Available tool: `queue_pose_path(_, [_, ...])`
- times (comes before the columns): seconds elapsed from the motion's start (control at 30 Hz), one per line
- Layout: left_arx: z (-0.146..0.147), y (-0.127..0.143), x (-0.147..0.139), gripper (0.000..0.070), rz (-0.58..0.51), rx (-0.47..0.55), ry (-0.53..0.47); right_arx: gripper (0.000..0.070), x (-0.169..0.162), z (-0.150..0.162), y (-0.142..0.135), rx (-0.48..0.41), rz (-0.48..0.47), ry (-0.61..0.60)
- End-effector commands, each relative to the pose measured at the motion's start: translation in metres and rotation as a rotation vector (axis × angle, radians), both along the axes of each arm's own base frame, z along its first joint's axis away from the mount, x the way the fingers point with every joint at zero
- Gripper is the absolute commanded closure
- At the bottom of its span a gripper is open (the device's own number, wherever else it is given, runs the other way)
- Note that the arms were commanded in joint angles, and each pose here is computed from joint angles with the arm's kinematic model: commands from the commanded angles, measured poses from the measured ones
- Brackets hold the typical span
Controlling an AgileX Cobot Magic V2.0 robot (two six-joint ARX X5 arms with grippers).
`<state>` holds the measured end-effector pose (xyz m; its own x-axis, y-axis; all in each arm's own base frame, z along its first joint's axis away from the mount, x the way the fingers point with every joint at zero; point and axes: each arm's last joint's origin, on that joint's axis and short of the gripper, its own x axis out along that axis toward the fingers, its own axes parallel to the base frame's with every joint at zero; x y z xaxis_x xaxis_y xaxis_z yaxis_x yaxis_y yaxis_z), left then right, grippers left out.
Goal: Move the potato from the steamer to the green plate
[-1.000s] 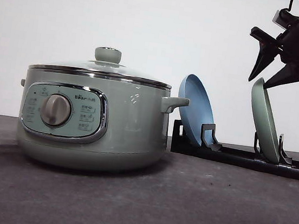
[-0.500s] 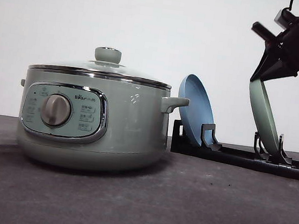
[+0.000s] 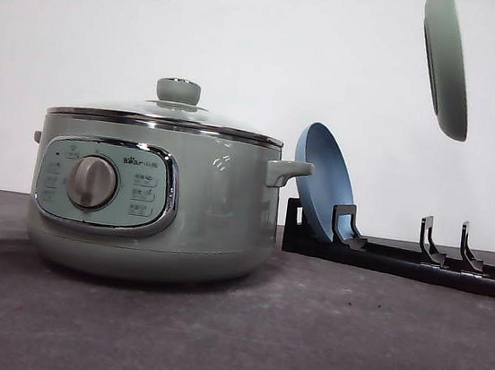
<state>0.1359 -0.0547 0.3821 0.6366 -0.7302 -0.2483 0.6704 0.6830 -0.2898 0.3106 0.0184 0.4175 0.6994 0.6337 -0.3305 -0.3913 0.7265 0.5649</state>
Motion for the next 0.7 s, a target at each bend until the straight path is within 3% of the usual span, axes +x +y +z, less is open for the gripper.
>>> queue_pose_path(0.0, [0.008,0.0,-0.003,0.0,-0.013,-0.004,-0.043,0.0699,-0.01,0.01,0.003,-0.047,0.037,-0.05])
queue_pose_path(0.37, [0.011,0.002,-0.01,0.0,-0.013,-0.01,-0.066,0.0699,-0.105,0.017,0.048,-0.417,0.169,-0.008])
queue_pose_path(0.5, [0.012,0.002,-0.011,0.0,-0.012,-0.011,-0.07,0.0699,-0.135,0.007,0.062,-0.541,0.186,0.017])
queue_pose_path(0.67, [0.012,0.002,-0.011,0.0,-0.012,-0.011,-0.07,0.0699,-0.161,-0.019,0.075,-0.628,0.208,0.081])
